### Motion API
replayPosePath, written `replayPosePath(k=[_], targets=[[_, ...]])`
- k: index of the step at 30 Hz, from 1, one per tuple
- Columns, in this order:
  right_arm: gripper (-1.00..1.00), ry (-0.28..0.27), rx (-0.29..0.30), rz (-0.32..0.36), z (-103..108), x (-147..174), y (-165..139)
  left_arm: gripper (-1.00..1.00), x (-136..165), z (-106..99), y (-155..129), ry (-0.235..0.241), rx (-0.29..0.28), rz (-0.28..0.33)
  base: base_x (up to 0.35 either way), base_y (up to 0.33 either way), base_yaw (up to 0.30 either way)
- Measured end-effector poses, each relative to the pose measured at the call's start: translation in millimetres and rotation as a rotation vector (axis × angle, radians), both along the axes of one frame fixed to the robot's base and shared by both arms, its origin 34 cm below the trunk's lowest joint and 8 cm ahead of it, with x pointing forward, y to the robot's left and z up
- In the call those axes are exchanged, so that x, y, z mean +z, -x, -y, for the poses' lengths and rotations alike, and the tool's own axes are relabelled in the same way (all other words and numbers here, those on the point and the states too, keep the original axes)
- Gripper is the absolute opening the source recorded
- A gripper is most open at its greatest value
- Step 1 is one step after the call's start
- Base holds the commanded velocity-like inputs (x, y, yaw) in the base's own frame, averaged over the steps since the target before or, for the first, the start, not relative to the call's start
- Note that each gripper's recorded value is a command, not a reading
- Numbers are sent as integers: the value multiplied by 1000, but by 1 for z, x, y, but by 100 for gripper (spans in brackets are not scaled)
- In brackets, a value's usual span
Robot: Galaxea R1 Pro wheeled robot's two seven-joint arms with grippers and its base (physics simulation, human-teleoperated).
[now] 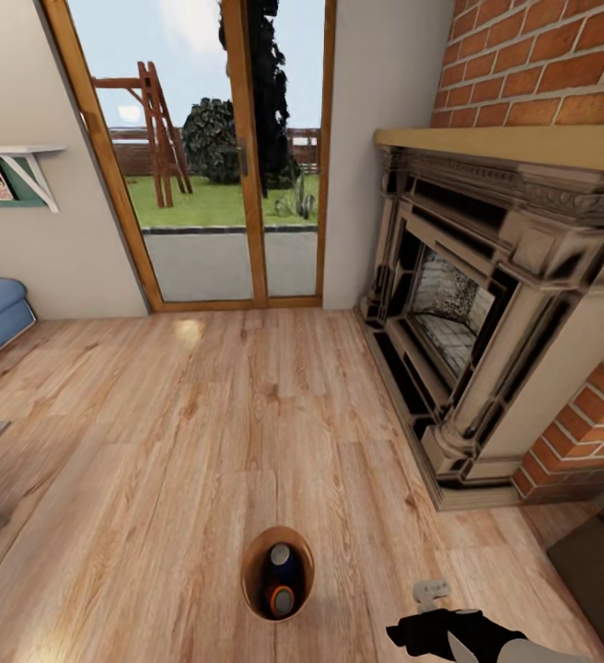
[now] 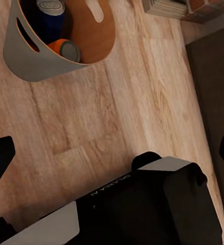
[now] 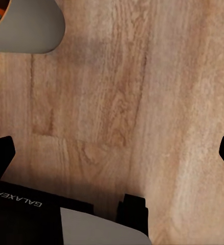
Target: Put the three can of soda from the living room inside the tash can in the kitchen.
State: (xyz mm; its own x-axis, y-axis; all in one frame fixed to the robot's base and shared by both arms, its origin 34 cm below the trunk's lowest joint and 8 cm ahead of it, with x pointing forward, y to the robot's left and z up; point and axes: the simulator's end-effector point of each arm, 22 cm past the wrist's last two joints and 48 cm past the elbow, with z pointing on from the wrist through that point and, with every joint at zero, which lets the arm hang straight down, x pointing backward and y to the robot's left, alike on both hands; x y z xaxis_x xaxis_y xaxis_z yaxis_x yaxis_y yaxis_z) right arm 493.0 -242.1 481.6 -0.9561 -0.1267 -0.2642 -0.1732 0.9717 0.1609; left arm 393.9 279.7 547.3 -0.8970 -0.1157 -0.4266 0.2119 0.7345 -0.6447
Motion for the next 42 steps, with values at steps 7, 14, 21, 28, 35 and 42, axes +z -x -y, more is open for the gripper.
replayPosePath(k=[7,14,21,28,35,42], targets=[[100,-2,0,7,-1,3,0,100,2,1,-2,-1,-2,9,0,0,-1],[100,-3,1,0,-2,2,10,100,4,0,-3,-4,-2,17,0,0,0],[100,-5,4,-13,-5,0,25,100,6,2,-1,-6,-17,18,0,0,0],[100,-6,3,-7,-6,2,25,100,3,10,14,-9,-76,-1,0,0,0],[100,-6,3,0,-6,5,25,100,4,13,22,-10,-100,-6,0,0,0],[100,-6,0,2,-4,7,27,100,4,13,26,-12,-103,-6,0,0,0]])
